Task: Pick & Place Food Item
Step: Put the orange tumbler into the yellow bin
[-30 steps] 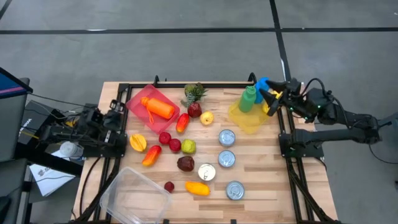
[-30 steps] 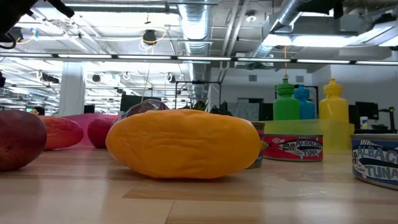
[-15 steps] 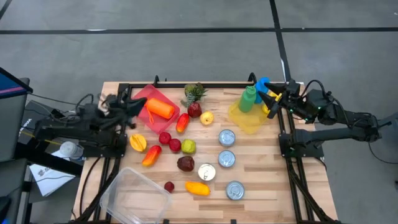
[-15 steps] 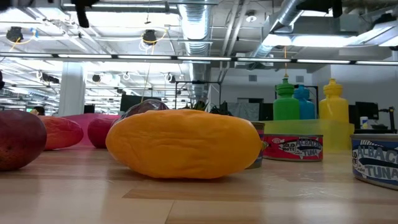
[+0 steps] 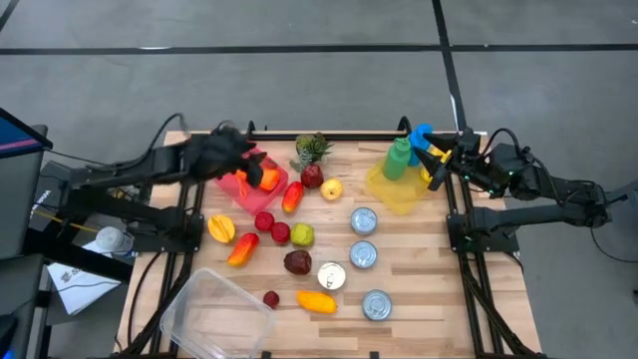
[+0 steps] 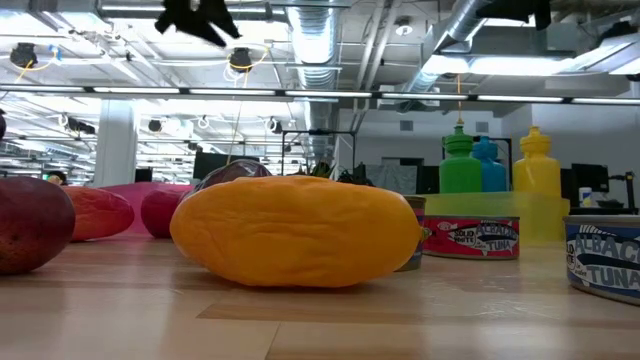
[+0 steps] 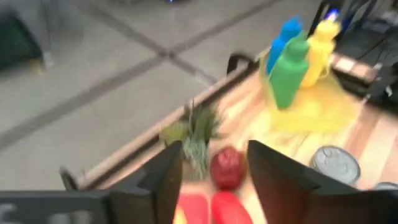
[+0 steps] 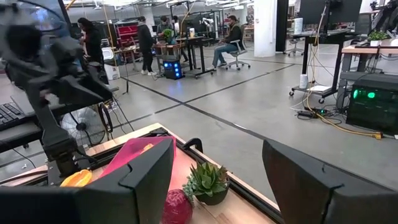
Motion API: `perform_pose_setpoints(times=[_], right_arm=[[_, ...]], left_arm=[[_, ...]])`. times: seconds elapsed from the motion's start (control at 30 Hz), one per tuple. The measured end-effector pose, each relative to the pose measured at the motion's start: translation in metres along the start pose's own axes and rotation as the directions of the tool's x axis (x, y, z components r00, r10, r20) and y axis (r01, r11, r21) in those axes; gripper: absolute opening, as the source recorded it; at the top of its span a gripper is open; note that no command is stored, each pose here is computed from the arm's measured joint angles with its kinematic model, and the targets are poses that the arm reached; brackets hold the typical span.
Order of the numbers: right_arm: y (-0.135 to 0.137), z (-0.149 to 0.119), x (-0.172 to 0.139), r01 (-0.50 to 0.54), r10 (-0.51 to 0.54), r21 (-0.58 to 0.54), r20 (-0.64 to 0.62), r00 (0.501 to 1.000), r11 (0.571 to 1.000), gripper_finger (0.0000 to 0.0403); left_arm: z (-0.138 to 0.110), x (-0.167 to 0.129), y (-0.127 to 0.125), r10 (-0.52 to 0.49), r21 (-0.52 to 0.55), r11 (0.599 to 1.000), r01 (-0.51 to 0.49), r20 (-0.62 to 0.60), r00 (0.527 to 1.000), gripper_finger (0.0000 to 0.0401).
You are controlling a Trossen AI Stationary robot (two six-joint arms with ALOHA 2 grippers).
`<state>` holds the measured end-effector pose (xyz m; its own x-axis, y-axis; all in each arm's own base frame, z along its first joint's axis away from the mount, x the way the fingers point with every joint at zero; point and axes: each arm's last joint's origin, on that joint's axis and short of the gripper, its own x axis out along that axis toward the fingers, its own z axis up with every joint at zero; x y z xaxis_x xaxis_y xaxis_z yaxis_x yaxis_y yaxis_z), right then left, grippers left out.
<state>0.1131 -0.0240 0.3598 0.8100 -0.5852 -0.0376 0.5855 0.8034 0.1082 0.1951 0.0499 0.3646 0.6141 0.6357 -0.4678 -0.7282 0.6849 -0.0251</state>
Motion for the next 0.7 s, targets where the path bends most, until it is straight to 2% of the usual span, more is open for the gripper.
perform_pose_setpoints(times=[0.1, 0.17, 0.27, 0.37, 0.47, 0.6, 0.67, 0.7], right_arm=[[0.000, 0.000, 0.000, 0.000, 0.000, 0.000, 0.000, 1.000, 1.000, 0.0238], [0.000, 0.000, 0.000, 0.001, -0.001, -0.003, -0.004, 1.000, 1.000, 0.0238], [0.000, -0.003, 0.000, 0.003, -0.004, -0.016, -0.025, 1.000, 1.000, 0.0238], [-0.001, -0.005, 0.000, 0.005, -0.006, -0.026, -0.043, 0.999, 1.000, 0.0238], [-0.001, -0.005, 0.000, 0.006, -0.007, -0.019, -0.048, 0.999, 1.000, 0.0238], [-0.001, -0.005, 0.000, 0.006, -0.007, -0.017, -0.048, 0.999, 1.000, 0.0238], [-0.001, -0.005, 0.000, 0.006, -0.007, -0.011, -0.048, 0.999, 1.000, 0.0238], [-0.001, -0.005, 0.000, 0.006, -0.007, -0.011, -0.048, 0.999, 1.000, 0.0238]], left_arm=[[-0.001, 0.023, 0.009, -0.007, -0.088, 0.996, -0.008, -0.176, 0.984, 0.0221], [-0.008, 0.038, 0.017, -0.003, -0.085, 0.996, -0.024, -0.306, 0.952, 0.0236], [-0.020, 0.055, 0.030, 0.053, -0.040, 0.996, -0.081, -0.475, 0.878, 0.0251], [-0.028, 0.067, 0.046, 0.119, -0.016, 0.987, -0.158, -0.584, 0.803, 0.0260], [-0.031, 0.076, 0.060, 0.163, -0.018, 0.974, -0.225, -0.633, 0.757, 0.0265], [-0.032, 0.088, 0.077, 0.203, -0.137, 0.915, -0.380, -0.657, 0.726, 0.0266], [-0.033, 0.092, 0.085, 0.239, -0.183, 0.868, -0.462, -0.662, 0.710, 0.0266], [-0.033, 0.094, 0.088, 0.266, -0.213, 0.830, -0.515, -0.661, 0.702, 0.0266]])
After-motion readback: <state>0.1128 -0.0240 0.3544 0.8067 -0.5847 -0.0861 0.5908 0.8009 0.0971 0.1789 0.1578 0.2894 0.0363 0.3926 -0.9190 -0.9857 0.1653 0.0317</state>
